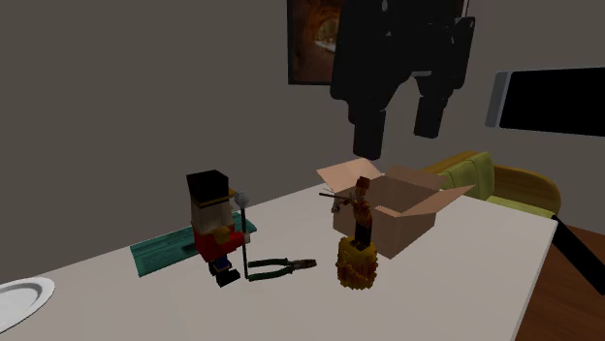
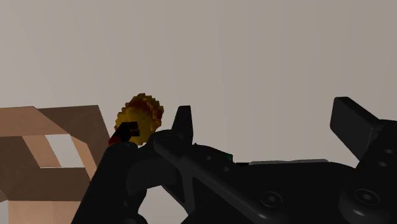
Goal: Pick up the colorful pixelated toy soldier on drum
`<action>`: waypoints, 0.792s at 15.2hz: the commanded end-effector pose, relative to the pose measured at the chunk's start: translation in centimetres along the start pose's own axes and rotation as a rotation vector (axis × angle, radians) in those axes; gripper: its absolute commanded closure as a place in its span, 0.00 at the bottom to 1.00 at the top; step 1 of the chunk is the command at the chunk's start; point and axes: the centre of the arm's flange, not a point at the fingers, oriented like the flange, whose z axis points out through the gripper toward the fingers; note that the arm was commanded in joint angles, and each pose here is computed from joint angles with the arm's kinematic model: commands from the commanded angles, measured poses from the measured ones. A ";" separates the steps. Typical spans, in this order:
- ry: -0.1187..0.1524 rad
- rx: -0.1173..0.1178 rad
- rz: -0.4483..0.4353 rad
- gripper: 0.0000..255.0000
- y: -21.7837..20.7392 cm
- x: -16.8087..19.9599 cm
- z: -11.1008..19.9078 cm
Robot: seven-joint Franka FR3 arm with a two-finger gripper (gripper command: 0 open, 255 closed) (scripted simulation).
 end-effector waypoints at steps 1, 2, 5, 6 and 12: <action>0.000 0.000 0.000 0.00 0.0 0.0 0.0; 0.002 0.003 0.002 0.00 0.9 0.7 0.7; 0.008 0.012 0.008 0.00 3.6 2.7 2.8; 0.010 0.015 0.010 0.00 4.5 3.4 3.6; 0.022 0.033 0.022 0.00 9.9 7.5 7.9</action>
